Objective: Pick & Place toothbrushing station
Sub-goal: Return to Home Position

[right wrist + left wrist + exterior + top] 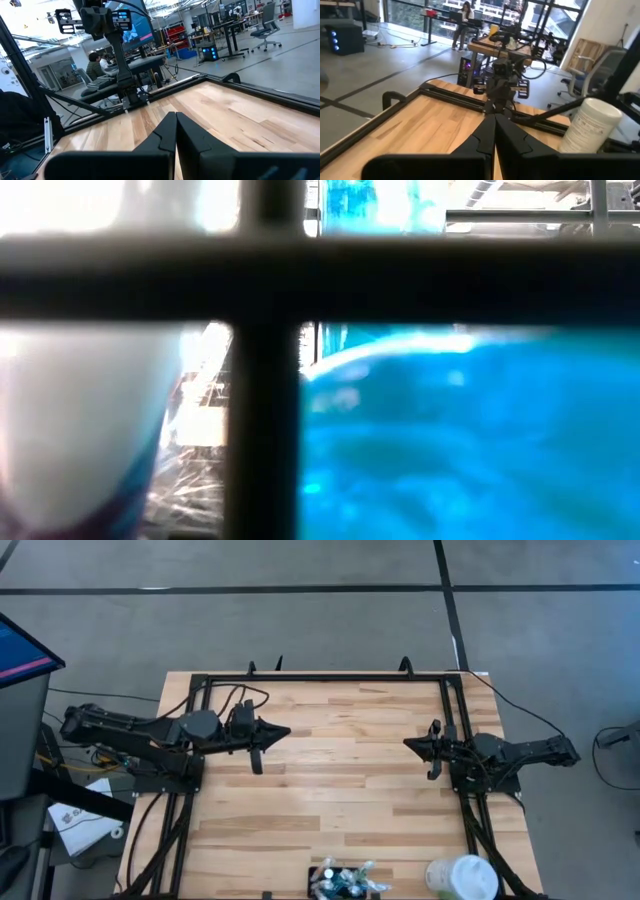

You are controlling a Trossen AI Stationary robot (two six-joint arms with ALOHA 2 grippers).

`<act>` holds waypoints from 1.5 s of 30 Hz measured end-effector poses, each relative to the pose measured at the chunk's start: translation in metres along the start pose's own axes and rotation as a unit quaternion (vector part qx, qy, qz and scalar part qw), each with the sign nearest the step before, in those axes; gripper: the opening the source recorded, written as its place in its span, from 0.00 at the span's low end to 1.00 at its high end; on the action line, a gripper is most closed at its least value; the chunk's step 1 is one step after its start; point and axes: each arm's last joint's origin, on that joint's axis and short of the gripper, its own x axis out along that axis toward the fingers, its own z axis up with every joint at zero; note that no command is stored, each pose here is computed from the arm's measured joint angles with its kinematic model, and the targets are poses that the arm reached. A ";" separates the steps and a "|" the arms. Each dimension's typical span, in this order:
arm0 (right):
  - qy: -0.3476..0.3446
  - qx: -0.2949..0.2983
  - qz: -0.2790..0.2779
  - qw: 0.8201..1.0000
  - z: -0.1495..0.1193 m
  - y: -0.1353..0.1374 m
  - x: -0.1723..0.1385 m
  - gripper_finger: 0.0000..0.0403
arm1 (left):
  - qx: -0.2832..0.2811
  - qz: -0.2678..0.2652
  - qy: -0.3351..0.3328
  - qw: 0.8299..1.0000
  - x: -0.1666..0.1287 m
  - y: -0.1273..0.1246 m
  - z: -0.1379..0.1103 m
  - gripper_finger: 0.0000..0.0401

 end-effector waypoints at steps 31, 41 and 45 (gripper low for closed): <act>0.000 0.000 0.000 1.000 0.000 0.000 0.000 0.00 | 0.010 -0.124 -0.021 0.992 -0.105 0.034 -0.049 0.00; 0.000 0.000 0.000 1.000 0.000 0.000 0.000 0.00 | 0.005 -0.112 -0.033 0.993 -0.116 0.056 -0.095 0.00; 0.000 0.000 0.000 1.000 0.000 0.000 0.000 0.00 | -0.003 -0.115 -0.045 0.992 -0.120 0.061 -0.107 0.00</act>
